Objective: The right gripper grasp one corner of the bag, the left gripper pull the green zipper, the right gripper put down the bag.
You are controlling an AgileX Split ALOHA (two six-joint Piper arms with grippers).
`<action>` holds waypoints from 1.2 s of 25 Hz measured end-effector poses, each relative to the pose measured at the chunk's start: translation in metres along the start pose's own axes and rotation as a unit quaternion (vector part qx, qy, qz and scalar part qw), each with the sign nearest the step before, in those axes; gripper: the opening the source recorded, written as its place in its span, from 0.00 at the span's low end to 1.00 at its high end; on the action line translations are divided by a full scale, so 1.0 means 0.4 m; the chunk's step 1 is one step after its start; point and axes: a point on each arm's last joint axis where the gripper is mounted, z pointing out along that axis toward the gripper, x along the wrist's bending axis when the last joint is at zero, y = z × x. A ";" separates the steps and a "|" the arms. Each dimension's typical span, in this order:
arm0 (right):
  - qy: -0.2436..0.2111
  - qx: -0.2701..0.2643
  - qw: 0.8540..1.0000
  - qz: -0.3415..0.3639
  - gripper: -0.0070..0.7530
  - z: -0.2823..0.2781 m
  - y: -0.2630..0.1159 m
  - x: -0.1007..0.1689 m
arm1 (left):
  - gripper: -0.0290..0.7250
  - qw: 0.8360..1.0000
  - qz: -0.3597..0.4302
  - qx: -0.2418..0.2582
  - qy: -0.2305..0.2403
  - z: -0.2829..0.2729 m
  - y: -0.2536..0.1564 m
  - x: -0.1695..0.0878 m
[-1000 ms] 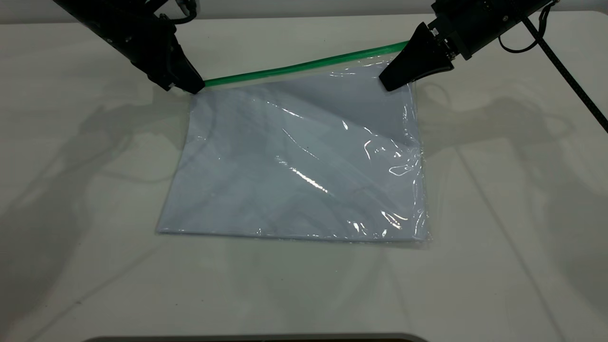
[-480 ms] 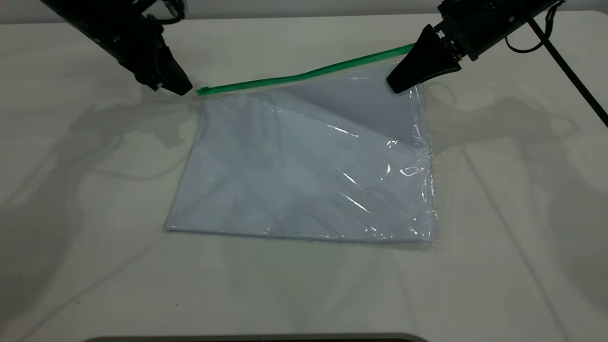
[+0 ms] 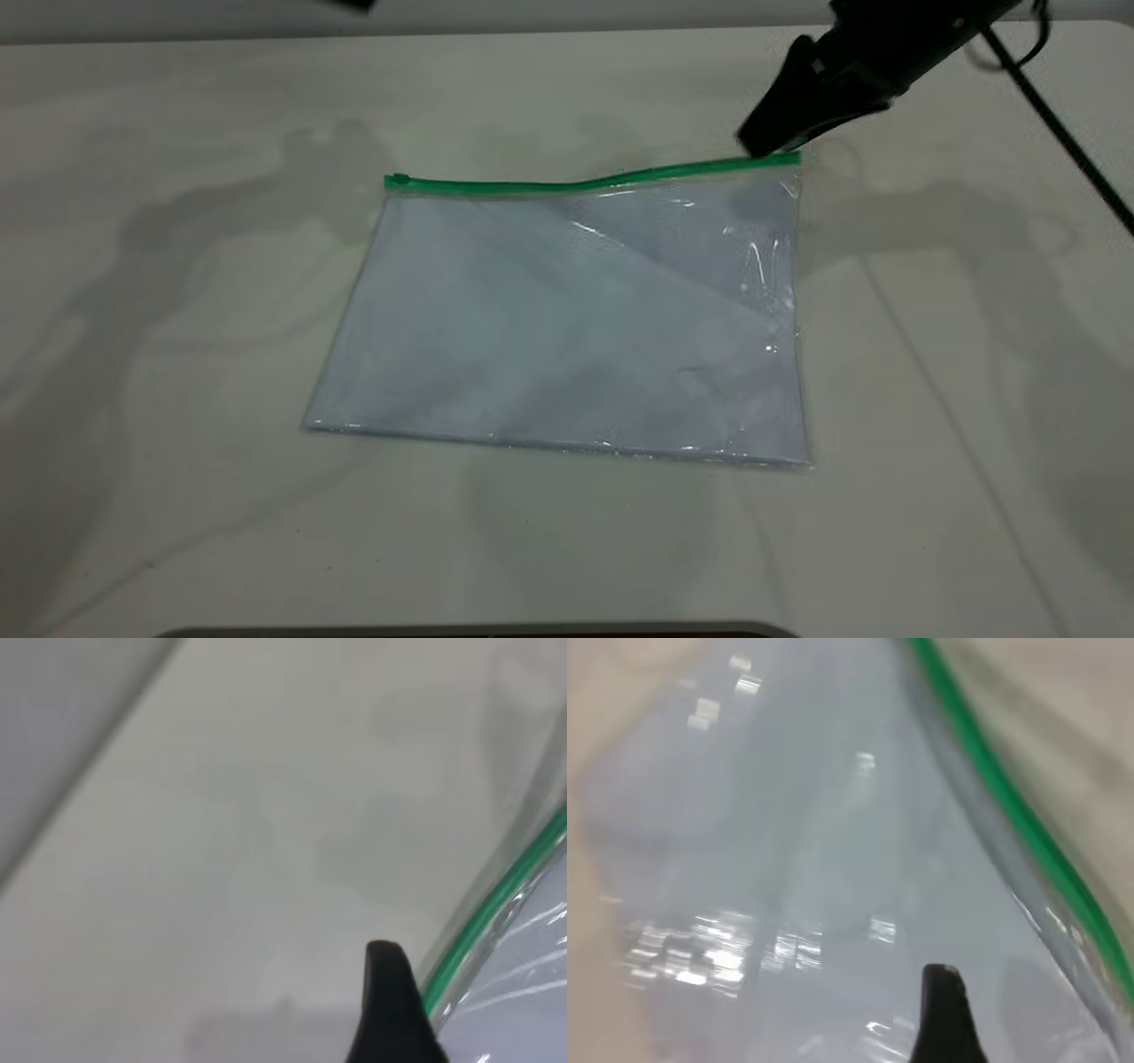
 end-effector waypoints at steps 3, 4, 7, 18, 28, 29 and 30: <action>-0.077 0.017 0.997 -0.023 0.76 -0.074 0.035 -0.001 | 0.78 1.000 -0.001 -0.022 0.008 -0.070 0.072 -0.018; -0.096 0.018 0.995 -0.026 0.76 -0.109 0.052 0.007 | 0.78 1.000 -0.003 -0.026 0.009 -0.093 0.090 -0.024; -0.129 0.011 0.991 -0.031 0.75 -0.215 0.106 0.057 | 0.78 0.999 -0.009 -0.033 0.011 -0.177 0.150 -0.052; -0.180 -0.016 0.983 -0.015 0.64 -0.655 0.186 0.441 | 0.77 0.986 -0.094 0.069 0.117 -0.617 0.261 -0.236; -0.227 -0.074 0.968 0.072 0.61 -0.846 0.020 0.666 | 0.77 0.944 -0.214 0.070 0.242 -0.883 0.225 -0.392; -0.230 -0.070 0.968 0.077 0.61 -0.845 -0.015 0.680 | 0.77 0.942 -0.219 0.066 0.244 -0.893 0.216 -0.408; -0.233 -0.065 0.967 0.081 0.61 -0.841 -0.046 0.691 | 0.77 0.942 -0.223 0.064 0.244 -0.902 0.203 -0.428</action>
